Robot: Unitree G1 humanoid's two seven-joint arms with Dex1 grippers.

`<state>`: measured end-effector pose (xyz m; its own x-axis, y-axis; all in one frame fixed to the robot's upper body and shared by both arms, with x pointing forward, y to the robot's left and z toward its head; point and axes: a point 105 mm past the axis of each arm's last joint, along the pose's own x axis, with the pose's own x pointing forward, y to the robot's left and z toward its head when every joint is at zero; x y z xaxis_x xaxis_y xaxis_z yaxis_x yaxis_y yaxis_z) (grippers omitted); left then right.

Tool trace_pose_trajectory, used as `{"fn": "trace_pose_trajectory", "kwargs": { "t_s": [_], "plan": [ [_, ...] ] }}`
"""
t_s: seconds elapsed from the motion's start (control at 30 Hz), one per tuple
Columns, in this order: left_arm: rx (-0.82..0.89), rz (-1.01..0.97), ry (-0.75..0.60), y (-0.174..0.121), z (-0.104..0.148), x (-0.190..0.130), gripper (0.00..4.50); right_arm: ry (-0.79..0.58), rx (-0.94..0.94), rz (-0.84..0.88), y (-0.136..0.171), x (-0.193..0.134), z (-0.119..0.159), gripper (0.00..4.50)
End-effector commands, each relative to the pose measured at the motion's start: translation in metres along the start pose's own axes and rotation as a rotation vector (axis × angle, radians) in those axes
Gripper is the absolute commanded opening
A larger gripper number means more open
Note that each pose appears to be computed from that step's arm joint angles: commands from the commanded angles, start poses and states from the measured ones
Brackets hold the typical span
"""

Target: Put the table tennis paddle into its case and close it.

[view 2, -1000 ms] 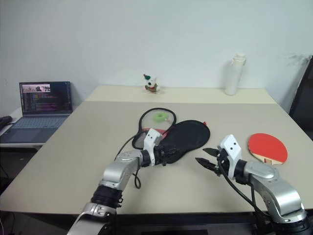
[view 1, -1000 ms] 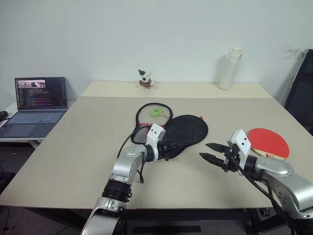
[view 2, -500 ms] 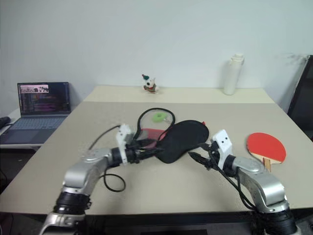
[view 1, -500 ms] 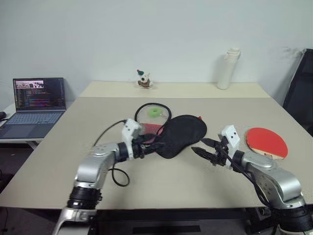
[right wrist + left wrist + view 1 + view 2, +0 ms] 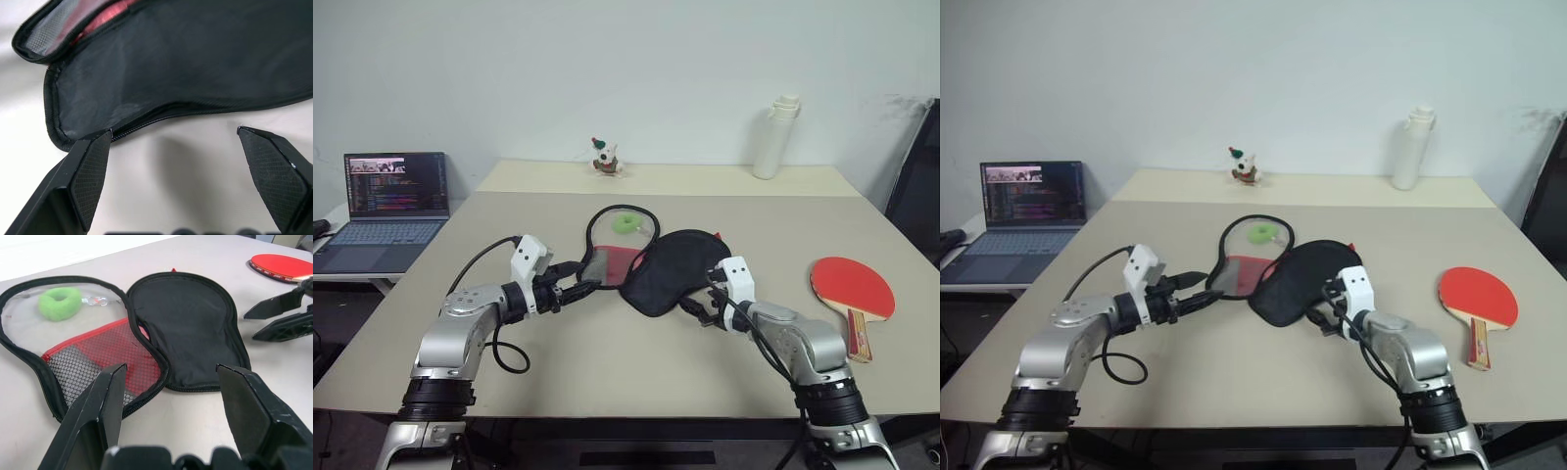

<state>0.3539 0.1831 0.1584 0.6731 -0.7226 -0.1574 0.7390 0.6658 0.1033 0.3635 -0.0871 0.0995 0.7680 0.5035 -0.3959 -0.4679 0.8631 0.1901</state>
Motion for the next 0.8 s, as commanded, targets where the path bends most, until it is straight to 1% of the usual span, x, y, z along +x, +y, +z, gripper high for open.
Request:
{"fn": "trace_pose_trajectory", "kwargs": {
  "t_s": [0.03, 0.17, 0.33, 0.37, 0.43, 0.57, 0.7, 0.8],
  "plan": [
    [0.036, 0.004, -0.044, 0.0, 0.013, -0.003, 3.16, -0.04, 0.021, 0.062, 0.021, 0.007, 0.015, 4.49],
    [0.038, 0.001, -0.049, -0.002, 0.014, 0.001, 3.16, -0.043, 0.03, 0.124, 0.041, 0.018, 0.018, 4.49],
    [0.037, -0.003, -0.054, -0.004, 0.015, 0.004, 3.16, -0.044, 0.039, 0.146, 0.051, 0.027, 0.02, 4.49],
    [0.036, -0.006, -0.054, -0.005, 0.015, 0.005, 3.16, -0.045, 0.047, 0.144, 0.052, 0.028, 0.021, 4.32],
    [0.037, -0.01, -0.054, -0.008, 0.014, 0.005, 3.16, -0.048, 0.076, 0.144, 0.053, 0.03, 0.02, 3.87],
    [0.038, -0.013, -0.051, -0.01, 0.012, 0.005, 3.16, -0.045, 0.113, 0.14, 0.053, 0.03, 0.019, 2.44],
    [0.043, -0.03, -0.048, -0.017, 0.011, 0.007, 3.16, -0.027, 0.229, 0.138, 0.047, 0.026, 0.015, 0.99],
    [0.048, -0.043, -0.049, -0.022, 0.011, 0.008, 3.16, -0.012, 0.267, 0.142, 0.044, 0.022, 0.013, 0.01]
  ]
}}
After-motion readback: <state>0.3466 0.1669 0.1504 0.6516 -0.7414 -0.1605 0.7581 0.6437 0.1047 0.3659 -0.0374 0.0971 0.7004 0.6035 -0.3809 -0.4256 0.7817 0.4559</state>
